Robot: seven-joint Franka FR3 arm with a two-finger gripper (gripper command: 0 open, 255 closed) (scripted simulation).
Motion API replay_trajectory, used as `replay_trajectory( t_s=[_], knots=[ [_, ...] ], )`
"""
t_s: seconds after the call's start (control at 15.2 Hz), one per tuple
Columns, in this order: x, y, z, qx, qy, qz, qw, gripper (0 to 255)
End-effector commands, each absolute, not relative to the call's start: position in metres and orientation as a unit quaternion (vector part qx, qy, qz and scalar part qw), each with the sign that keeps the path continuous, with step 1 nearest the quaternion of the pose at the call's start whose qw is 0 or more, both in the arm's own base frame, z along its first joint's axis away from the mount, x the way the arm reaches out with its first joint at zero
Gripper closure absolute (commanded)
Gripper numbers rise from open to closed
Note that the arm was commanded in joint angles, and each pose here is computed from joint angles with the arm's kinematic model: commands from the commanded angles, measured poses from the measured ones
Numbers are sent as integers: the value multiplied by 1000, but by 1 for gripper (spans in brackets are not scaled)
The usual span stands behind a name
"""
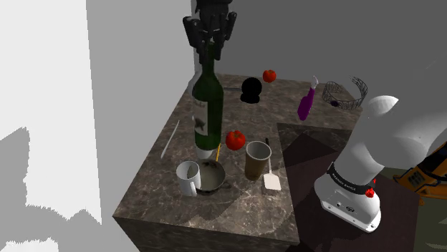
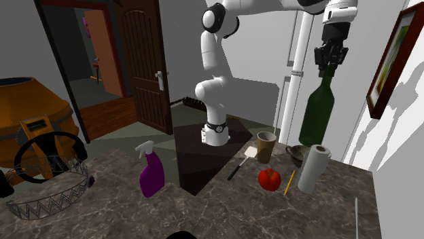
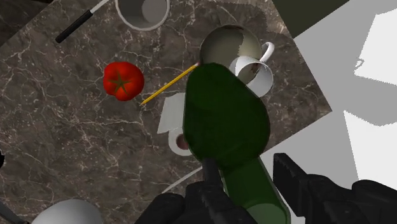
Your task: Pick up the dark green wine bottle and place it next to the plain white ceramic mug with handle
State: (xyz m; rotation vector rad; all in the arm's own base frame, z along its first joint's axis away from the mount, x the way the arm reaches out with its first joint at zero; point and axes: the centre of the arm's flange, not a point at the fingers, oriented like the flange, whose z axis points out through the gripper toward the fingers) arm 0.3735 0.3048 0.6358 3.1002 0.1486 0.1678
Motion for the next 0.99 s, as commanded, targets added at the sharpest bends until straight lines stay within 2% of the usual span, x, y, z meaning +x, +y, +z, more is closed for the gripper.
replay_trajectory(
  t_s=[0.0, 0.79, 0.92],
  knots=[
    [367, 330, 636, 997, 47, 54, 16, 255],
    [316, 486, 636, 997, 47, 54, 16, 255],
    [316, 486, 625, 997, 47, 54, 16, 255]
  ],
)
